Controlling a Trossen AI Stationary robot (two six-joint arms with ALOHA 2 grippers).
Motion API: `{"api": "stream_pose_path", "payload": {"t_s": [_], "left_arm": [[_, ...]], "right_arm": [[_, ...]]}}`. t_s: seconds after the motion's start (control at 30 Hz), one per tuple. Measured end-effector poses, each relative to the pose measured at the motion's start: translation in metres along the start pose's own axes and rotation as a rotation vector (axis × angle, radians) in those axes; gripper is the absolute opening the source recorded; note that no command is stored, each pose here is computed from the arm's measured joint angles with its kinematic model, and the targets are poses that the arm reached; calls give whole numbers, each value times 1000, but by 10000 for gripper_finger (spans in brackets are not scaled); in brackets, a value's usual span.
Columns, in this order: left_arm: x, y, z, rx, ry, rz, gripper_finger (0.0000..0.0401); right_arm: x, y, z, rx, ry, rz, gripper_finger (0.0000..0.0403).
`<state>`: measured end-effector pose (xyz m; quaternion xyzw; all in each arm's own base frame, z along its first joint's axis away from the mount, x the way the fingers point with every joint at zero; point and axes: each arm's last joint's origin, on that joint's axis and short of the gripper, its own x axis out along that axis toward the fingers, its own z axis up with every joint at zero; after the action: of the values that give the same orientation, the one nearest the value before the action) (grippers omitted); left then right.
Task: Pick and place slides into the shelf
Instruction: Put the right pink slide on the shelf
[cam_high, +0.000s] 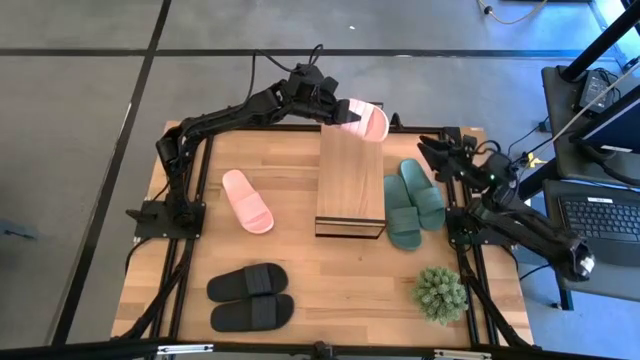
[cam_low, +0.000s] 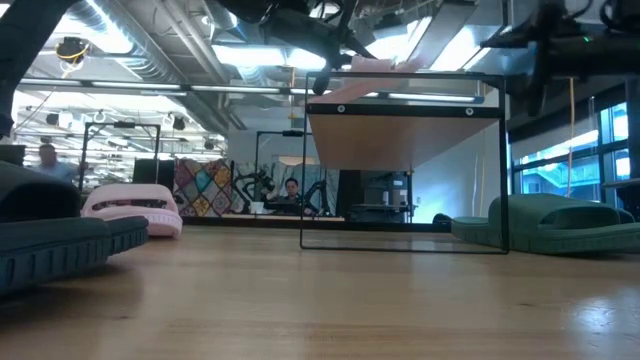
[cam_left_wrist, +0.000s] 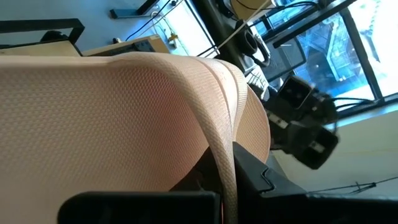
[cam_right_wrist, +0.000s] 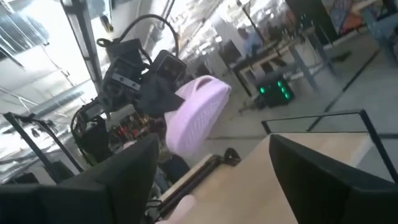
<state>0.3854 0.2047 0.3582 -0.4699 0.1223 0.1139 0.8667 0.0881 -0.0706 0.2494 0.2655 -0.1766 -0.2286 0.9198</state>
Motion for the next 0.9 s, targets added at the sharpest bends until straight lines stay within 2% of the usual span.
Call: {"api": "stream_pose_path", "payload": {"t_s": [0.23, 0.4, 0.6, 0.9], "left_arm": [[0, 0, 0, 1, 3, -3, 2], [0, 0, 0, 9, 7, -6, 3], [0, 1, -2, 33, 28, 2, 2], [-1, 3, -1, 49, 25, 7, 2]], "right_arm": [[42, 21, 36, -11, 203, -67, 281], [79, 24, 47, 2, 306, -80, 262], [106, 21, 45, 37, 409, -39, 245], [115, 18, 32, 24, 474, -40, 223]]}}
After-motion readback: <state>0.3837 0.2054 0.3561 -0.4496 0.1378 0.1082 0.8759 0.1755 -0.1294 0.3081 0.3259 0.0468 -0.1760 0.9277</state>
